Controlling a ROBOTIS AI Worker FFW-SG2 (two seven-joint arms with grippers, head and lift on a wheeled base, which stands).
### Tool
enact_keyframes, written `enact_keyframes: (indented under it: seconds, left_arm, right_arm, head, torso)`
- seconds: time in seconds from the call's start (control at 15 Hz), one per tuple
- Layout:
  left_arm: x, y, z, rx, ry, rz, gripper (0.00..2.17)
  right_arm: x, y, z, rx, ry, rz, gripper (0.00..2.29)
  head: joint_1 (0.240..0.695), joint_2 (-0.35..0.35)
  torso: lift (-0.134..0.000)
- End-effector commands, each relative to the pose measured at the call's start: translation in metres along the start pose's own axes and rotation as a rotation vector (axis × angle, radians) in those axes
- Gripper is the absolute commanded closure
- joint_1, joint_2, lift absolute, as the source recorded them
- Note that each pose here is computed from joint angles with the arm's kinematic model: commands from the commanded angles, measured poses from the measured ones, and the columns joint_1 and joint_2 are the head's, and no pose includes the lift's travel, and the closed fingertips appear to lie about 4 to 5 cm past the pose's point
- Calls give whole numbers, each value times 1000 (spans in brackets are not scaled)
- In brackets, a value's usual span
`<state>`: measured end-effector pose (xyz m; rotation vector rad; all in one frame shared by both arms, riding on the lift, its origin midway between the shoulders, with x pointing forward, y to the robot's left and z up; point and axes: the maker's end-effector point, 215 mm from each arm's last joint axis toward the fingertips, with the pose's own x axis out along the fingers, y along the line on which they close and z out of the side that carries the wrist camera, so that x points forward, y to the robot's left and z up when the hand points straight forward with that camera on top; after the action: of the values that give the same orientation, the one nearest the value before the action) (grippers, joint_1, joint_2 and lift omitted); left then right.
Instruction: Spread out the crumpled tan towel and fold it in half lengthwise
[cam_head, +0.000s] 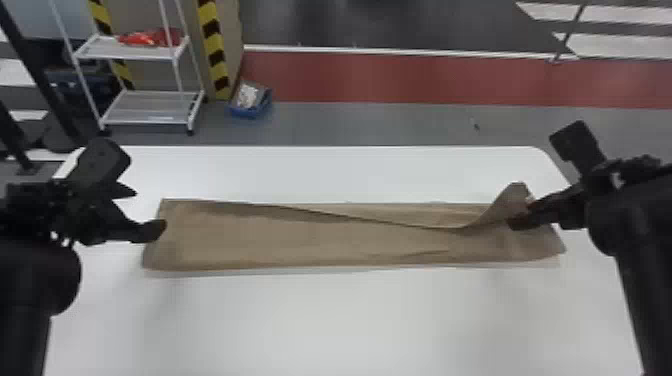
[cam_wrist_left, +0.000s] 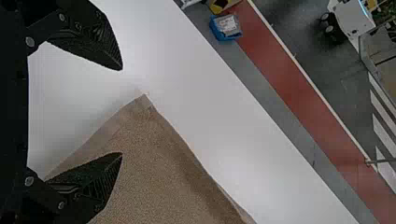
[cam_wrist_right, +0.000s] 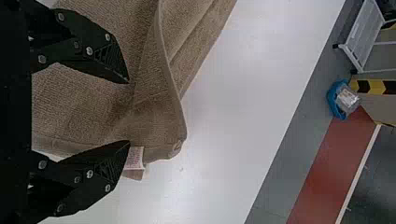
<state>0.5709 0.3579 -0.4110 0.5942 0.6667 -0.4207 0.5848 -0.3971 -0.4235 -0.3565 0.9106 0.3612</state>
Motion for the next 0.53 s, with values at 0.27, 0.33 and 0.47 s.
enact_keyframes:
  seconds: [0.27,0.33,0.47]
  left_arm:
    - [-2,0,-2,6,-3,2,282]
    - [-2,0,0,12,-6,3,282]
    - [-1,-2,-2,11,-5,0,282]
  right_arm:
    - [-1,-44,-23,114,74,-192,518]
    - [-2,-49,-31,141,91,-221,518]
    - [-7,-54,-40,184,96,-236,518]
  head:
    - [695,-61]
    - [695,-69]
    - [695,-86]
  torso:
    - [-124]
    - [-124]
    - [-124]
